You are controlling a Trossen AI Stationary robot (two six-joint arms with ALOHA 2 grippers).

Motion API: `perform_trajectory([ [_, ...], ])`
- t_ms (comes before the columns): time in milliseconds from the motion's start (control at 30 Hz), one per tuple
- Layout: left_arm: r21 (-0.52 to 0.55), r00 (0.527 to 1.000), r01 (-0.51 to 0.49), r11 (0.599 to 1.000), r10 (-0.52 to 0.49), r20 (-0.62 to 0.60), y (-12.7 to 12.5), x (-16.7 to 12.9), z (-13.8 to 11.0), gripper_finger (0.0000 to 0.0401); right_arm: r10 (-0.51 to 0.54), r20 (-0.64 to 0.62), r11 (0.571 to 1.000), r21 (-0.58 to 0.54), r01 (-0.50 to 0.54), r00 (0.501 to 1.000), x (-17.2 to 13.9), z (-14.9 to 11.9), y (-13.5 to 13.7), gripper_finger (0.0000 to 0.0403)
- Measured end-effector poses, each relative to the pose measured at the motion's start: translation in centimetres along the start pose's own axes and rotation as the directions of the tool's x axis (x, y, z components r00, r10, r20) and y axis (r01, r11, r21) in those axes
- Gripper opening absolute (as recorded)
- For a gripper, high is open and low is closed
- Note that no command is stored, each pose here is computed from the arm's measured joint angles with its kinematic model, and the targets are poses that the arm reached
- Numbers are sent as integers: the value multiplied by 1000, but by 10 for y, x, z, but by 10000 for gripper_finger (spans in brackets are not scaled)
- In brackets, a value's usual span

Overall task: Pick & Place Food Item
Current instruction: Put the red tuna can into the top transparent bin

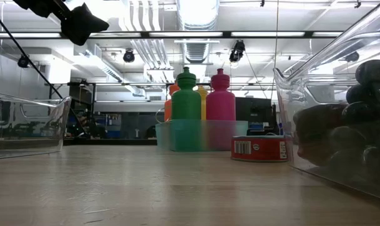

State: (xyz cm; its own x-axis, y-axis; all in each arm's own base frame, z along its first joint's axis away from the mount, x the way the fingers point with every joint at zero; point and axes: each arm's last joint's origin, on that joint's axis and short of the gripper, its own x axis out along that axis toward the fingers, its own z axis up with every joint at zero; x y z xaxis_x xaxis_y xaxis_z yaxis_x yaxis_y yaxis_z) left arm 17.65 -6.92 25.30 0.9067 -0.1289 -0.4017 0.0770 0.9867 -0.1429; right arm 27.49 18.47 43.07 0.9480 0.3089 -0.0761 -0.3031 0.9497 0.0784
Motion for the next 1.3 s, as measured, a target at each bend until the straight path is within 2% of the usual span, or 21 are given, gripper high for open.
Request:
perform_trajectory([
  [67, 0, 1000, 0, 1000, 0, 0, 0, 0, 0, 319, 47, 4, 999, 1, -47, 999, 6, -8, -6, 279],
  [100, 0, 1000, 1, 1000, -1, 0, 0, 0, 0, 319, 39, -12, 999, 10, -39, 999, 8, -15, -9, 279],
  [267, 0, 1000, 0, 1000, 0, 0, 0, 0, 0, 320, -120, -109, 986, 101, 131, 987, 13, -38, -27, 279],
  [433, 0, 1000, 1, 1000, -1, 0, 0, 0, 0, 320, -219, -158, 967, 95, 236, 963, 16, -54, -41, 279],
  [800, 2, 999, -41, 999, 41, 15, 1, 0, 1, 320, -267, -159, 959, 53, 279, 950, 19, -57, -58, 279],
  [1100, -3, 999, -43, 999, 43, 15, 1, 0, 1, 320, -266, -170, 929, 218, 299, 949, 20, -61, -58, 279],
  [1300, 67, 998, -67, 995, 66, 22, 7, -4, 2, 320, -264, -165, 928, 223, 297, 950, 20, -60, -58, 279],
])
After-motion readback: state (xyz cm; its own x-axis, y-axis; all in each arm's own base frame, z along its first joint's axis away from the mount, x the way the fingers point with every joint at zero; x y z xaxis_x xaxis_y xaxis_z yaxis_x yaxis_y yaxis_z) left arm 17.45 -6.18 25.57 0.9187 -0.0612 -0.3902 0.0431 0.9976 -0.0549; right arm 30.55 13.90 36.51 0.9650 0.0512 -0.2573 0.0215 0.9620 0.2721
